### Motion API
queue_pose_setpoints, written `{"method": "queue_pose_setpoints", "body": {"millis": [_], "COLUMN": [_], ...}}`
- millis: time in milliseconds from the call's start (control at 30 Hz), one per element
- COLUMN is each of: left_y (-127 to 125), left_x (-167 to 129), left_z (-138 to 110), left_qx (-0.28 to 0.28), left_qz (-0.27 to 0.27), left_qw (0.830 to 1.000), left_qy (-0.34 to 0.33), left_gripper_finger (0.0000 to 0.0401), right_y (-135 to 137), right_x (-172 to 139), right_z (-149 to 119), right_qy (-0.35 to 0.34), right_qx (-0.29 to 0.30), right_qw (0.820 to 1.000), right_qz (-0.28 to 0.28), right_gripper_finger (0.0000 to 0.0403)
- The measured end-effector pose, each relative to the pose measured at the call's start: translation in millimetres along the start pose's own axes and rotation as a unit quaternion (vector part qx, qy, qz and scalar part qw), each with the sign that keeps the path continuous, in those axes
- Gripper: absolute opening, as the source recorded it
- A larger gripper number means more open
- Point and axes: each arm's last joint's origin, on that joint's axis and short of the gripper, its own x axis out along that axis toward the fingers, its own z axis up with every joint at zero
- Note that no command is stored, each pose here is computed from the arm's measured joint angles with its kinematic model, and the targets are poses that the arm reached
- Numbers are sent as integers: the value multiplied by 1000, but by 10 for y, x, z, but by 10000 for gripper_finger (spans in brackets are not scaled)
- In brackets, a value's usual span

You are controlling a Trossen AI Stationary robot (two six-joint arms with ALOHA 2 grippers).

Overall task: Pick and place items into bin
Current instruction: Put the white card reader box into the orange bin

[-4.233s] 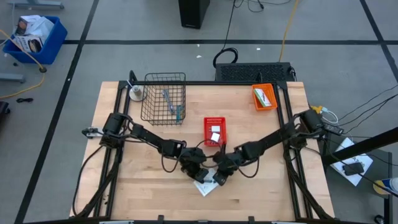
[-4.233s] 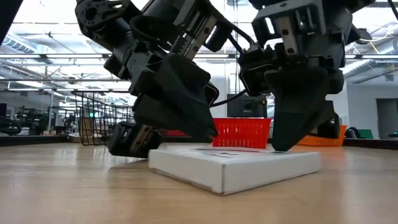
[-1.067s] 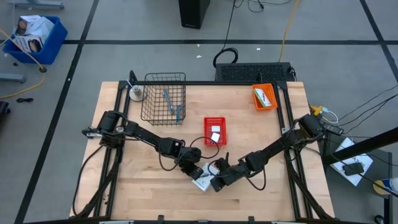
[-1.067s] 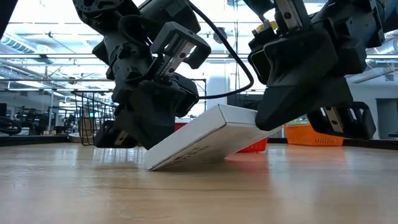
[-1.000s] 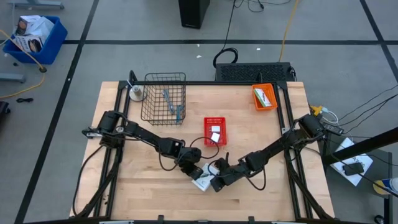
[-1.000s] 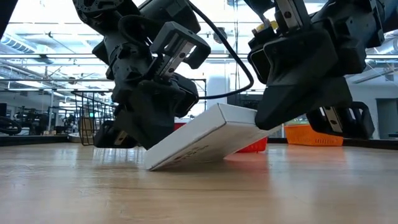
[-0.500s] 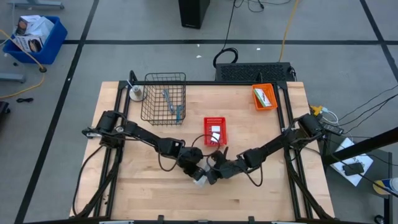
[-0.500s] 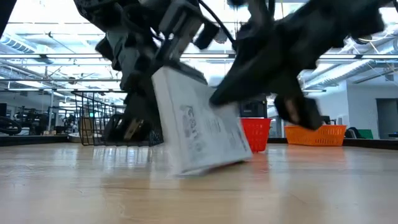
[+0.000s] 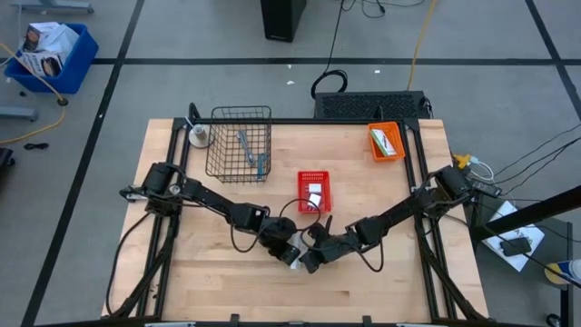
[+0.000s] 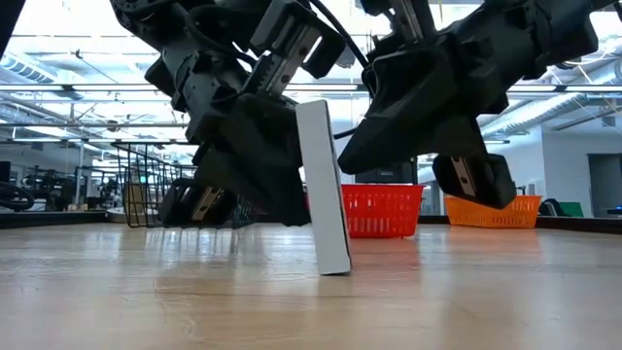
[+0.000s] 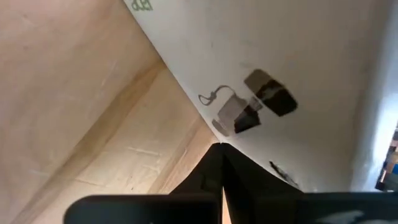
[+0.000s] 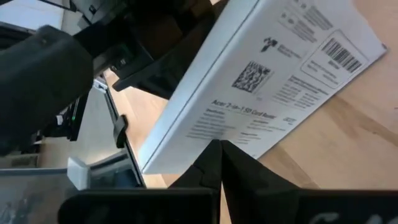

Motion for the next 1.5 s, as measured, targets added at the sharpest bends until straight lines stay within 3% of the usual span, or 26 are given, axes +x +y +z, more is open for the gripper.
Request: {"method": "queue_pose_setpoints", "body": {"millis": [267, 600, 800, 967, 1100, 1267, 1500], "left_y": [2, 4, 6, -5, -30, -32, -32], "left_x": [0, 1, 1, 0, -1, -3, -3], "left_z": [0, 0, 0, 7, 17, 17, 17], "left_qx": [-7, -6, -5, -2, 4, 3, 0], "left_qz": [0, 1, 1, -5, -18, -18, -18], "left_qw": [1000, 1000, 1000, 1000, 1000, 1000, 1000], "left_qy": [0, -2, -2, -5, -9, -10, -9], "left_gripper_finger": [27, 4, 24, 16, 4, 19, 15], "right_y": [-4, 11, 110, 221, 209, 116, 94], "right_x": [-2, -16, -107, -225, -248, -247, -248], "right_z": [-13, -48, -27, 22, 25, 5, 0], "right_qy": [15, 44, 60, 52, 54, 64, 66], "right_qx": [-1, 2, 10, -4, -2, 6, 5], "right_qw": [1000, 999, 998, 997, 997, 998, 998], "right_qz": [-1, 7, 35, 61, 49, 0, -12], "right_gripper_finger": [0, 0, 0, 0, 4, 6, 7]}}
